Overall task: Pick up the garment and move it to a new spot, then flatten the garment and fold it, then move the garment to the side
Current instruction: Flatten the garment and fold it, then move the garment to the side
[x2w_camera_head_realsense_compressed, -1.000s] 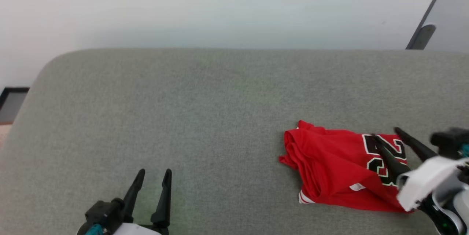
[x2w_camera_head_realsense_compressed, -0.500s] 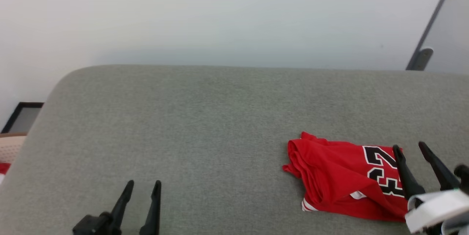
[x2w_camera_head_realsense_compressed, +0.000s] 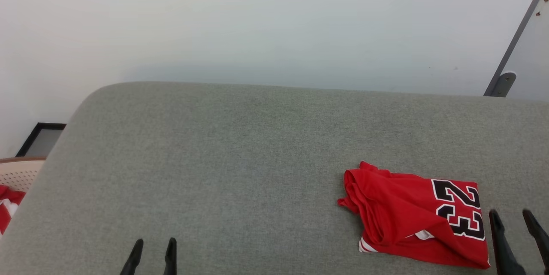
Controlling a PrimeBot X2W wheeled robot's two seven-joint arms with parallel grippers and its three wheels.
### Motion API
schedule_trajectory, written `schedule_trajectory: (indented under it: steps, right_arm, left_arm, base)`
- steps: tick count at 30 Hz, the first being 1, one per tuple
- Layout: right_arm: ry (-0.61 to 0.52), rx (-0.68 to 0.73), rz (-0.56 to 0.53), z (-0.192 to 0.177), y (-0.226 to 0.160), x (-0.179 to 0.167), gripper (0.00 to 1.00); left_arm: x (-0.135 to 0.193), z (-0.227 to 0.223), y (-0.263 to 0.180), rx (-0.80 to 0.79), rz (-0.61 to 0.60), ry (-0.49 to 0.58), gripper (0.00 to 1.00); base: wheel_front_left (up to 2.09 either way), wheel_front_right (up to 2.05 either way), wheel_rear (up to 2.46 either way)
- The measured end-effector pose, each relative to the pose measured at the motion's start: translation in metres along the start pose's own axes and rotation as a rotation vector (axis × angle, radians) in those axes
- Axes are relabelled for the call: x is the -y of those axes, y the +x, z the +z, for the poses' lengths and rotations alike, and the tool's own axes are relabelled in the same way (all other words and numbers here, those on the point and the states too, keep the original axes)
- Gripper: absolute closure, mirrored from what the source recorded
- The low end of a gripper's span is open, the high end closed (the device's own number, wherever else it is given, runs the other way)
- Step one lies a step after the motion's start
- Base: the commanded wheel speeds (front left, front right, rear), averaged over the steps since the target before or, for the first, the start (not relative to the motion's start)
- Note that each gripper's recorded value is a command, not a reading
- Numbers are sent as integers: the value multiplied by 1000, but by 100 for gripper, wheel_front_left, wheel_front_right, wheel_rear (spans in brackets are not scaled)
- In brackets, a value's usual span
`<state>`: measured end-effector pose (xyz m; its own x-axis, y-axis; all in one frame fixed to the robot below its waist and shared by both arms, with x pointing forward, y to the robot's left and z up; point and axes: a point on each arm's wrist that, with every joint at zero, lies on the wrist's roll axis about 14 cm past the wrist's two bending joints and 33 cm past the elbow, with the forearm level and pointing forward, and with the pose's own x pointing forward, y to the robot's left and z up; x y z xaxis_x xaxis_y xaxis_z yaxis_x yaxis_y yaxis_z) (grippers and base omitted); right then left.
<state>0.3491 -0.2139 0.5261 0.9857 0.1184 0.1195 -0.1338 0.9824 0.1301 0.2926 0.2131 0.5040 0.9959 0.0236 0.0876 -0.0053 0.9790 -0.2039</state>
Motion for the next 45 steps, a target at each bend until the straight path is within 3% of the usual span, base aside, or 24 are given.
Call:
schedule_trajectory:
  steps: [6, 23, 33, 39, 45]
  right_arm:
    - [11, -10, -34, 0, -9, 6, 0]
    - [18, -100, -1, -12, -2, -5, 0]
    - [-165, -568, 95, -41, 36, 22, 0]
    - [-143, -859, 69, -58, 50, 49, 0]
    - [-105, -1055, 83, -91, 56, 52, 0]
  left_arm:
    - [1, 1, -3, 1, 1, 15, 0]
    - [6, -1, 6, 1, -1, 0, 0]
    - [35, 4, 55, 30, -86, -29, 0]
    - [47, -8, 83, 4, -124, -34, 0]
    - [57, -24, 107, -31, -156, -37, 0]
  base:
    - [0, 0, 0]
    - [0, 0, 0]
    - [0, 0, 0]
    - [0, 0, 0]
    - [0, 0, 0]
